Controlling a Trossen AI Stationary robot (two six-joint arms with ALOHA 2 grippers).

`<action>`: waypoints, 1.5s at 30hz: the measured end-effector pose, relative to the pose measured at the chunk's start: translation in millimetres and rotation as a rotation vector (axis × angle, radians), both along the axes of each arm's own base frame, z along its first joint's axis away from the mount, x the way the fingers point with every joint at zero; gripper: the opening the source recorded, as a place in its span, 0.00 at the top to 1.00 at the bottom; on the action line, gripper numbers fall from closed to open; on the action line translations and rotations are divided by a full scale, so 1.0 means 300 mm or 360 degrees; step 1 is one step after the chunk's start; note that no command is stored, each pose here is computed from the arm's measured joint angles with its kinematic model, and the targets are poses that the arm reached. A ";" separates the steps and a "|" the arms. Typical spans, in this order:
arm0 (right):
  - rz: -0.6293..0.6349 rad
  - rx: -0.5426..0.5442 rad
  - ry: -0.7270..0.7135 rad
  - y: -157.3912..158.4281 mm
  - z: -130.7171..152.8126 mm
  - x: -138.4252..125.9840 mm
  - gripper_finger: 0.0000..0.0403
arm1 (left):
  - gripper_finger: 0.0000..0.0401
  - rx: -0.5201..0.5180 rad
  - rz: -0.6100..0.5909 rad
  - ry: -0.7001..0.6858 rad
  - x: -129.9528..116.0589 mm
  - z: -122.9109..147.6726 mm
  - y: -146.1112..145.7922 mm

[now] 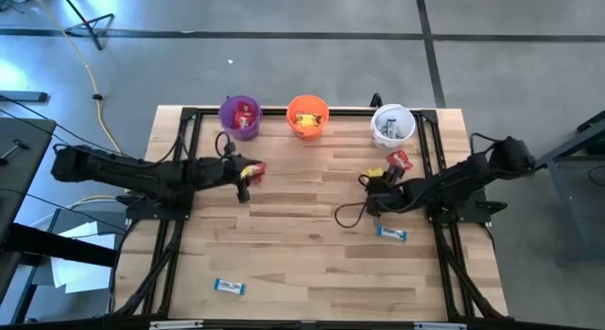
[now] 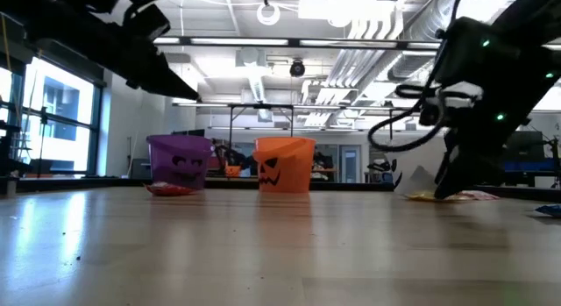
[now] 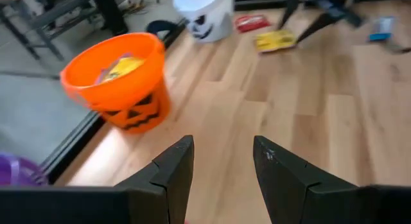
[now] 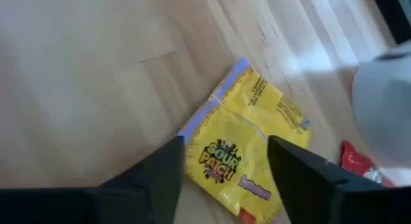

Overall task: Sort candy
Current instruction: Put the yellow candy into the orange bucket

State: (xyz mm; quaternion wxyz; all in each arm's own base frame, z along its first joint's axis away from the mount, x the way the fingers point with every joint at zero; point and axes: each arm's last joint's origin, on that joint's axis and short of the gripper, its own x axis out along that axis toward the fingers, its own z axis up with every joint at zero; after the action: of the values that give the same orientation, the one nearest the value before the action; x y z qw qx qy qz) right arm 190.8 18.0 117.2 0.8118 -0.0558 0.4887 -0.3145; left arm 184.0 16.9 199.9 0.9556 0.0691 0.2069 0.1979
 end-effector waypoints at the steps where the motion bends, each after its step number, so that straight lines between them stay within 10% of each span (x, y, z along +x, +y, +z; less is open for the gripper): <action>1: -0.0039 0.0015 -0.0009 -0.010 -0.006 0.005 0.44 | 0.63 -0.0002 -0.0020 -0.0010 0.001 -0.002 -0.012; 8: -0.0240 0.0154 -0.0079 -0.082 -0.023 0.033 0.45 | 0.63 0.0031 -0.0051 0.0015 -0.009 -0.028 -0.059; 18: -0.0250 0.0248 -0.0063 -0.098 -0.028 0.032 0.96 | 0.63 -0.0037 -0.0135 -0.0169 -0.036 -0.088 -0.102; 28: -0.0130 0.0384 -0.0196 -0.072 0.019 0.036 0.98 | 0.63 -0.0105 -0.0226 -0.0261 -0.082 -0.161 -0.129; 45: -0.0835 0.0526 -0.0389 -0.104 0.003 -0.004 0.30 | 0.63 -0.0116 -0.0233 -0.0268 -0.082 -0.161 -0.132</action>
State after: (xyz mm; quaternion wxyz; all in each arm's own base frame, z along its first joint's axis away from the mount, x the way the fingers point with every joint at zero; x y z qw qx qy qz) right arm 189.5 -13.3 118.2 0.7540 0.2424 0.4297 -0.4337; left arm 159.3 -22.8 151.7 0.9834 0.0325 0.1274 0.1251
